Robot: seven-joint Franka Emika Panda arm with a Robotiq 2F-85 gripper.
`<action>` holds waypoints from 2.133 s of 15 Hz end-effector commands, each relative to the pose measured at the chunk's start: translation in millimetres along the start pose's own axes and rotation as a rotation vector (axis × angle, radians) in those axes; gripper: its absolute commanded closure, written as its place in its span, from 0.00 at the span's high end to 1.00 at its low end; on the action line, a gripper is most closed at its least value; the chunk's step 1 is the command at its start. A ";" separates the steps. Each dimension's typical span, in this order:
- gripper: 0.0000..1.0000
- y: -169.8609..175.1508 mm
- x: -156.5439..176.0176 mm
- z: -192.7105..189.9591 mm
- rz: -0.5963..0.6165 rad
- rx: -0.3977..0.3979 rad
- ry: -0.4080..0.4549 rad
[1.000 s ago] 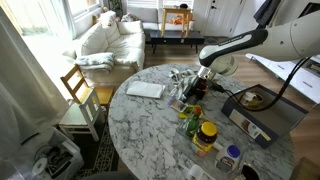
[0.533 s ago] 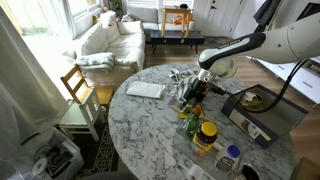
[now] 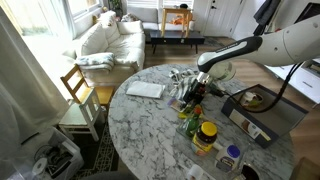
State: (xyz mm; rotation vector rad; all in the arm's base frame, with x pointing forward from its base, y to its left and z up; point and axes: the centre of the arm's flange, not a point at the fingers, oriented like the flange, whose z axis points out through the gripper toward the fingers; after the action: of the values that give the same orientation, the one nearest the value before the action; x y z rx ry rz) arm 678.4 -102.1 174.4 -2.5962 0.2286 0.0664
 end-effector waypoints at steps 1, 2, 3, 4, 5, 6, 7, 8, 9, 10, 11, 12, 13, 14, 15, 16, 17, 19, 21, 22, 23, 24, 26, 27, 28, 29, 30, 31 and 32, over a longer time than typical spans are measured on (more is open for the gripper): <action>0.52 7.2 1.7 10.4 0.001 -0.010 0.018; 0.43 8.1 1.8 10.5 0.002 -0.013 0.020; 0.35 9.3 1.3 10.3 0.007 -0.015 0.021; 0.26 10.6 0.5 10.1 0.011 -0.015 0.023; 0.19 11.4 0.1 9.8 0.012 -0.017 0.025; 0.12 12.1 -0.1 10.0 0.014 -0.016 0.026; 0.04 12.8 -0.4 9.9 0.016 -0.016 0.029; 0.01 13.4 -0.7 10.1 0.016 -0.015 0.029; 0.00 14.1 -1.1 10.2 0.018 -0.013 0.029; 0.00 14.5 -1.9 9.7 0.018 -0.005 0.029; 0.00 14.5 -2.4 9.0 0.019 -0.001 0.028; 0.00 13.3 -3.4 6.6 0.018 0.015 0.030; 0.00 12.1 -4.1 4.1 0.017 0.028 0.033; 0.00 10.1 -5.0 0.6 0.016 0.040 0.032; 0.00 7.7 -5.4 -2.9 0.008 0.062 0.036; 0.00 3.5 -5.6 -8.2 -0.001 0.084 0.038; 0.00 0.5 -5.8 -12.3 -0.008 0.101 0.042; 0.00 -6.8 -6.5 -24.4 -0.021 0.154 0.058; 0.00 -9.6 -5.6 -33.5 -0.003 0.198 0.059; 0.00 -10.1 -5.5 -36.3 0.004 0.223 0.056; 0.00 -11.1 -5.2 -38.5 0.016 0.247 0.047; 0.00 -11.3 -5.5 -39.7 0.026 0.255 0.034; 0.00 -10.8 -5.6 -39.4 0.045 0.256 0.003; 0.01 -10.0 -6.1 -37.8 0.046 0.244 -0.016; 0.26 -7.9 -7.2 -33.7 0.056 0.231 -0.039; 0.26 -5.8 -8.5 -28.5 0.062 0.230 -0.061; 0.31 -5.1 -9.3 -22.0 0.068 0.225 -0.081; 0.38 -6.0 -9.6 -17.2 0.069 0.220 -0.092; 0.47 -6.4 -9.1 -10.6 0.070 0.215 -0.100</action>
State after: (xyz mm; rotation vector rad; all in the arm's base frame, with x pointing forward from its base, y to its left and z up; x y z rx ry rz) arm 669.9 -109.5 202.5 -2.3478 0.2686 0.1148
